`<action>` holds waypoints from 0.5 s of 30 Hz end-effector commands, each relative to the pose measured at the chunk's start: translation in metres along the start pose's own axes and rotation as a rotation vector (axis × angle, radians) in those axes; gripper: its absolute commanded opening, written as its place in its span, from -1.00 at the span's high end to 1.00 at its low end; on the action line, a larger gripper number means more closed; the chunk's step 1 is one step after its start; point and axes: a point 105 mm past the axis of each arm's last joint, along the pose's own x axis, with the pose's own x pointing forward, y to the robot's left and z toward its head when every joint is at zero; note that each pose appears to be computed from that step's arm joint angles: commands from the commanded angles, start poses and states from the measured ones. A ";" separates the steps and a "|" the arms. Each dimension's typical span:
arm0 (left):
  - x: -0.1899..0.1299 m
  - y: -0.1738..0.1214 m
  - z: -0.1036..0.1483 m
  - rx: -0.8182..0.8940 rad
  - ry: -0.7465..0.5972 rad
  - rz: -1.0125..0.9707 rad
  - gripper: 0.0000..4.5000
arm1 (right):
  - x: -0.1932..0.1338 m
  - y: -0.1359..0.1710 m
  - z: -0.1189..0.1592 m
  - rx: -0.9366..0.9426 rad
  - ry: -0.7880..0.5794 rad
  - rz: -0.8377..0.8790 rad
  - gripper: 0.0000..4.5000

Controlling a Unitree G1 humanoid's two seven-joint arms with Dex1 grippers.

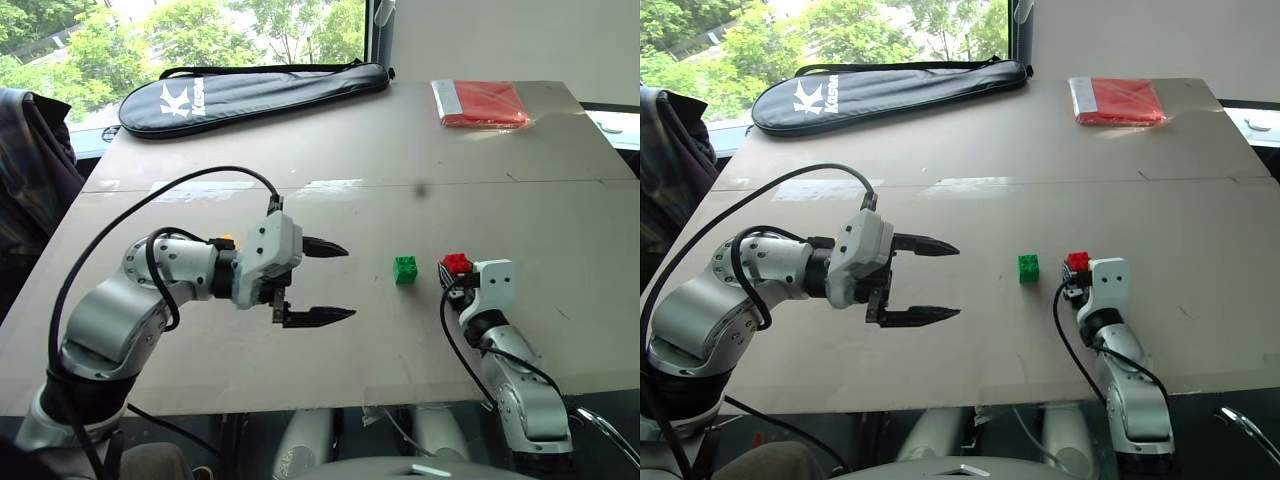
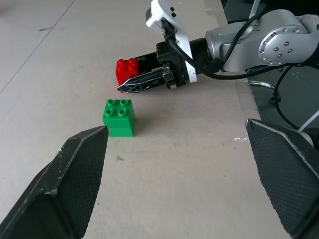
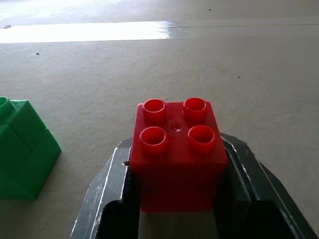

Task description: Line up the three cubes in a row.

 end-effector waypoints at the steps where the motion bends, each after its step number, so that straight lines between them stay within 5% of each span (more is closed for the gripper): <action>1: -0.003 -0.002 0.006 0.025 -0.005 -0.019 -1.00 | -0.005 0.003 -0.006 0.012 0.027 -0.005 0.40; 5: -0.002 -0.001 0.005 0.024 0.001 -0.024 -1.00 | -0.007 0.007 -0.004 0.013 0.026 0.004 0.40; 6: -0.002 -0.001 0.005 0.024 0.000 -0.025 -1.00 | -0.007 0.008 -0.004 0.022 0.026 0.012 -0.07; 11: -0.001 -0.001 0.007 0.029 0.001 -0.027 -1.00 | -0.006 0.009 -0.005 0.027 0.037 0.020 -0.99; 15: 0.001 0.000 0.007 0.031 0.003 -0.024 -1.00 | -0.005 0.010 -0.006 0.030 0.045 0.022 -0.99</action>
